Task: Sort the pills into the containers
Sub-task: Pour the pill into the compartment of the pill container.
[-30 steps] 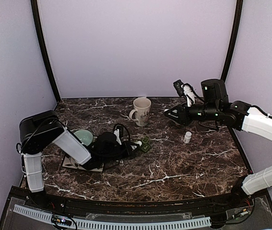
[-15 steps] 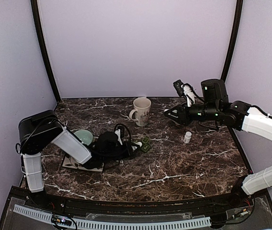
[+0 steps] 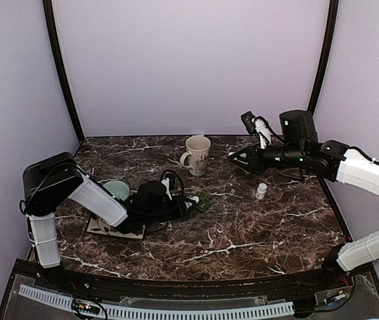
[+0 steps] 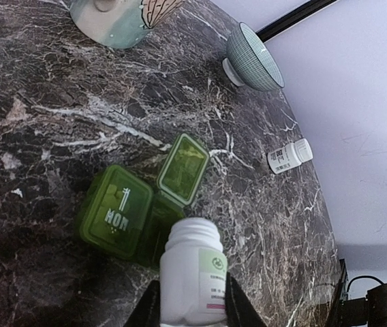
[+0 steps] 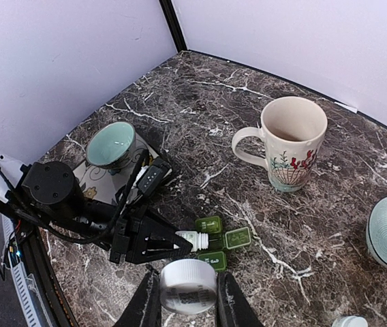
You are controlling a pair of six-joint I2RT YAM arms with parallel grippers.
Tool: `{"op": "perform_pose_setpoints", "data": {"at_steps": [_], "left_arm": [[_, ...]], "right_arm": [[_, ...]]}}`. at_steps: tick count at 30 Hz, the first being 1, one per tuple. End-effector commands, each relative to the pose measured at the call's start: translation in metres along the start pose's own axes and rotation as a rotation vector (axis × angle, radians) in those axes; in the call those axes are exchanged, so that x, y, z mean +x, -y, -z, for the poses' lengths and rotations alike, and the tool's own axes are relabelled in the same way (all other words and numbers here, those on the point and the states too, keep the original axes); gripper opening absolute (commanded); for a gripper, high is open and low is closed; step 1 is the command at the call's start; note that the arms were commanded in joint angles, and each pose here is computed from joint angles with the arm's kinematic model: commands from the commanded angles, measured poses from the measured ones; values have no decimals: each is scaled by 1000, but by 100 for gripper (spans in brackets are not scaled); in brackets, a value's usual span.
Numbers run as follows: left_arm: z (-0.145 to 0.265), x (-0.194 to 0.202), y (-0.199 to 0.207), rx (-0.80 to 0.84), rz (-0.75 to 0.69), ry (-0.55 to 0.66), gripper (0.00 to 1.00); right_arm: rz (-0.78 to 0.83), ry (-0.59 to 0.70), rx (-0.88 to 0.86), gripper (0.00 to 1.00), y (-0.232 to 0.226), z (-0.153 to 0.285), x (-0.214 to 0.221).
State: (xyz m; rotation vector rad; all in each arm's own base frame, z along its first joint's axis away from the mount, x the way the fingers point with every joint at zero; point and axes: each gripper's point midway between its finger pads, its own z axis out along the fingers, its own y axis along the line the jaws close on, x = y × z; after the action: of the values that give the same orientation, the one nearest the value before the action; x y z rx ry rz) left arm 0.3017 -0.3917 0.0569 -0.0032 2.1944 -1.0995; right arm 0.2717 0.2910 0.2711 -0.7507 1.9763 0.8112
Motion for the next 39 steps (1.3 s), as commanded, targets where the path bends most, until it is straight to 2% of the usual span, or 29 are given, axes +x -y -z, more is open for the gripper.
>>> {"op": "perform_pose_setpoints", "data": {"at_steps": [1,39], "left_arm": [[6,-15,19,21,-21,35,0],[4,-18,23,-39,-50,13,0]], "right_arm": [[-2,32,-5,0,0,1,-12],[-7,18,-9,0,1,-5,-10]]}}
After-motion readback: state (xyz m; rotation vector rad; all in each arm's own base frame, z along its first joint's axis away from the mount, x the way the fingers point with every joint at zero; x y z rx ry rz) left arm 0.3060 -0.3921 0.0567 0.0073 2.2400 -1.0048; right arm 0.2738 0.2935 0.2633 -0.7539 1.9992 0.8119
